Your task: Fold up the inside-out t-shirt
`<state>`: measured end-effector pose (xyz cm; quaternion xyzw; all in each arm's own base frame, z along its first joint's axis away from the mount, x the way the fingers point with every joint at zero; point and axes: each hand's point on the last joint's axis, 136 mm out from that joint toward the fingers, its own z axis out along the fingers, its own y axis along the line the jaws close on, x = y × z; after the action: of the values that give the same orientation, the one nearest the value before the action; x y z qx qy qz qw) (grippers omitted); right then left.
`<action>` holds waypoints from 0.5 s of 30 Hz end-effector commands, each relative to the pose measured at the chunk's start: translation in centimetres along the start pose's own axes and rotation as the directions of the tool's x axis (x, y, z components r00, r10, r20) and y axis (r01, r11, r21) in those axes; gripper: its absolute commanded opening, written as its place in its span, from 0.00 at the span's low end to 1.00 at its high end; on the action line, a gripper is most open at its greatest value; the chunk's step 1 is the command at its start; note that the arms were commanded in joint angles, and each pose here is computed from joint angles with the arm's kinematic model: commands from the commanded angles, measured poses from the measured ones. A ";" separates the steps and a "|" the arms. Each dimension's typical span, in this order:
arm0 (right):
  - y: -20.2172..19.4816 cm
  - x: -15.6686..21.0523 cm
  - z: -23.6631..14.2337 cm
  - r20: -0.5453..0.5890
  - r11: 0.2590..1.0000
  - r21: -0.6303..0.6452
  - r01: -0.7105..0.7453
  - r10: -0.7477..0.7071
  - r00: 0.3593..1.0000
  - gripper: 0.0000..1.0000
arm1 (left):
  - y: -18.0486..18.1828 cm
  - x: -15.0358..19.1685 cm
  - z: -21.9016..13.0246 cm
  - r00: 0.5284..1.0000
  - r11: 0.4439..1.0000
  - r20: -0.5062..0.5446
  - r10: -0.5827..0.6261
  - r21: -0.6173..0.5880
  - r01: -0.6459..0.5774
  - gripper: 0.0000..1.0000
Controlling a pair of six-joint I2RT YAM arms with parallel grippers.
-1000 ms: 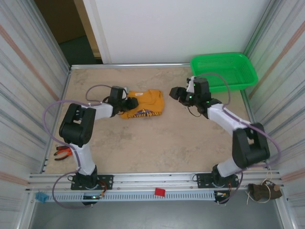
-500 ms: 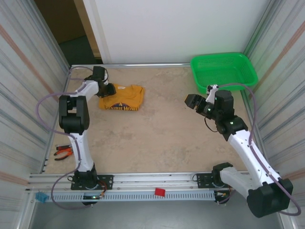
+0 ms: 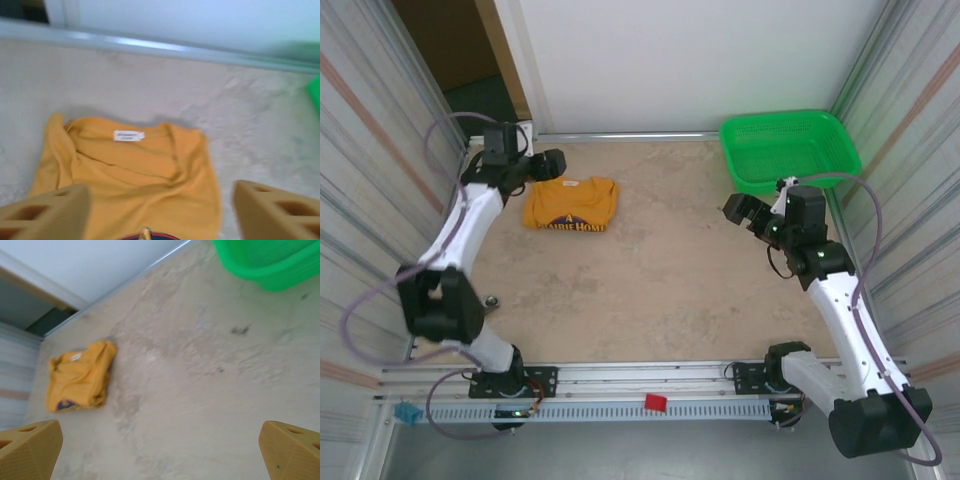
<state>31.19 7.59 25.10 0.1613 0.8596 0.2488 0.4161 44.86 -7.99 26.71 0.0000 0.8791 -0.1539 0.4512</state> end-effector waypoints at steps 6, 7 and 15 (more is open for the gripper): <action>-8.3 -3.8 2.2 0.243 0.888 0.414 0.198 -0.317 0.917 0.99 | 0.1 4.1 -5.4 0.919 0.973 0.325 0.224 -0.129 -0.191 0.99; -9.3 -3.9 2.4 0.234 0.860 0.461 0.221 -0.358 0.904 0.99 | 0.7 5.1 -5.5 0.908 0.966 0.340 0.245 -0.162 -0.200 0.99; -14.0 -1.5 7.8 0.124 0.766 0.548 0.337 -0.472 0.873 0.99 | 7.8 13.4 -1.4 0.938 0.903 0.204 0.280 -0.387 -0.186 0.99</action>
<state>35.30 -1.73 13.63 0.1327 0.8704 -0.0717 0.4687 35.49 -4.03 13.69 0.0190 0.8534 0.0133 0.5207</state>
